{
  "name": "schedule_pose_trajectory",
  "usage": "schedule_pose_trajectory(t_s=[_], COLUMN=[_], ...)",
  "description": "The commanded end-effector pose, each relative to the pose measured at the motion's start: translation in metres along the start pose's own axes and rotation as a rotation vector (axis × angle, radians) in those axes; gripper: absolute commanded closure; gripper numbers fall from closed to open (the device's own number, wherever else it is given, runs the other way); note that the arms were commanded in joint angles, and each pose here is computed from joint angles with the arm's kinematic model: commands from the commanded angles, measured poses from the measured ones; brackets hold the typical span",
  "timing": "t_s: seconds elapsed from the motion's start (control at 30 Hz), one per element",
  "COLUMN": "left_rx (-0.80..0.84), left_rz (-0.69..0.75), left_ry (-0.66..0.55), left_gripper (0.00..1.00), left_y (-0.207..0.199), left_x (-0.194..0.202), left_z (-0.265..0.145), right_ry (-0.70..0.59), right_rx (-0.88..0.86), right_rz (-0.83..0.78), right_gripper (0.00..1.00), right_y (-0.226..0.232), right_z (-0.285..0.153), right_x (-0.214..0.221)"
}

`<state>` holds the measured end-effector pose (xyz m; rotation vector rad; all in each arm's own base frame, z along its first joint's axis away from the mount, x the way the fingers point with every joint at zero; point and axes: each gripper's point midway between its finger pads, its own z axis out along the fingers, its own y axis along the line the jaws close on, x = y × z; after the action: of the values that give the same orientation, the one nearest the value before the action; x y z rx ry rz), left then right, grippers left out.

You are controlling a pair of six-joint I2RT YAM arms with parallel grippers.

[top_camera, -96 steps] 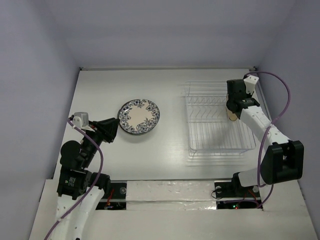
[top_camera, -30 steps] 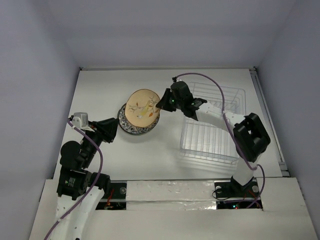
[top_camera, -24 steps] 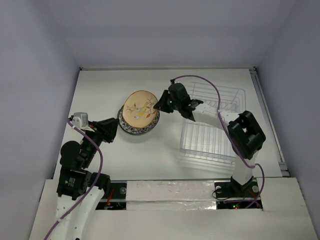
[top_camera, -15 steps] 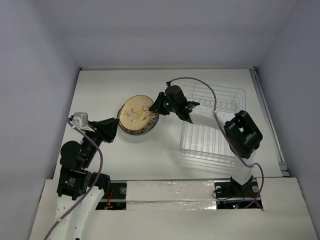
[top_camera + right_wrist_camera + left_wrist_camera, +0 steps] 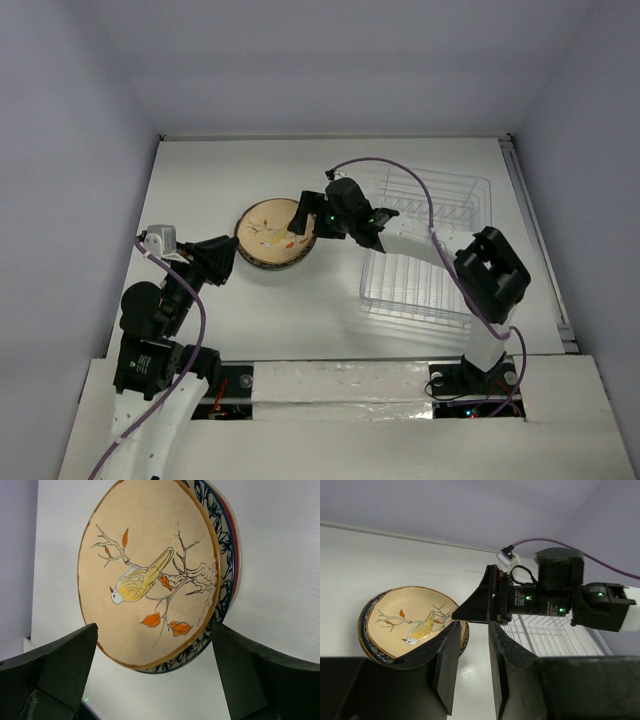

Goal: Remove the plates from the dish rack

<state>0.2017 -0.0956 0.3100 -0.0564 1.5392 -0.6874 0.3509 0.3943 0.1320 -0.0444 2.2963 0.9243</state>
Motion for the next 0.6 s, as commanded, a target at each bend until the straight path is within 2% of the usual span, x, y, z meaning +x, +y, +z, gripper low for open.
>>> schedule_pose_trajectory(t_s=[0.0,0.13,0.2,0.23,0.27,0.3,0.33,0.37,0.4,0.43,0.47,0.57], left_rx=[-0.001,-0.001,-0.003,-0.003,-0.001,0.001,0.003,0.005,0.005,0.003,0.007,0.012], left_rz=[0.008,0.008,0.008,0.009,0.01,0.011,0.012,0.014,0.016,0.017,0.019,0.023], left_ry=[-0.031,-0.03,-0.031,-0.029,-0.031,-0.031,-0.033,-0.039,-0.037,-0.036,-0.039,-0.04], left_gripper=[0.73,0.68,0.6,0.55,0.44,0.39,0.35,0.29,0.24,0.17,0.1,0.05], left_y=[-0.001,-0.001,-0.001,0.0,-0.001,-0.001,-0.002,-0.003,-0.003,-0.003,-0.004,-0.006], left_x=[-0.009,-0.009,-0.009,-0.009,-0.01,-0.009,-0.01,-0.012,-0.012,-0.012,-0.014,-0.016], left_z=[0.002,0.002,0.002,0.002,0.002,0.001,0.0,0.0,-0.001,0.0,-0.001,-0.001], right_ry=[-0.111,-0.178,-0.232,-0.279,-0.301,-0.337,-0.386,-0.461,-0.489,-0.518,-0.591,-0.68], right_rx=[-0.04,0.004,0.029,0.026,0.049,0.065,0.099,0.078,0.112,0.111,0.072,0.077], right_rz=[-0.098,-0.149,-0.175,-0.181,-0.187,-0.204,-0.207,-0.204,-0.22,-0.228,-0.224,-0.224], right_gripper=[0.0,0.0,0.0,0.02,0.06,0.15,0.47,0.66,0.98,1.0,1.0,1.0], right_y=[0.027,0.025,0.023,0.028,0.022,0.02,0.014,0.021,0.01,0.008,0.016,0.005], right_z=[-0.038,-0.071,-0.09,-0.113,-0.124,-0.137,-0.152,-0.185,-0.198,-0.213,-0.249,-0.292], right_x=[-0.031,-0.048,-0.059,-0.07,-0.072,-0.077,-0.085,-0.097,-0.097,-0.098,-0.107,-0.106])
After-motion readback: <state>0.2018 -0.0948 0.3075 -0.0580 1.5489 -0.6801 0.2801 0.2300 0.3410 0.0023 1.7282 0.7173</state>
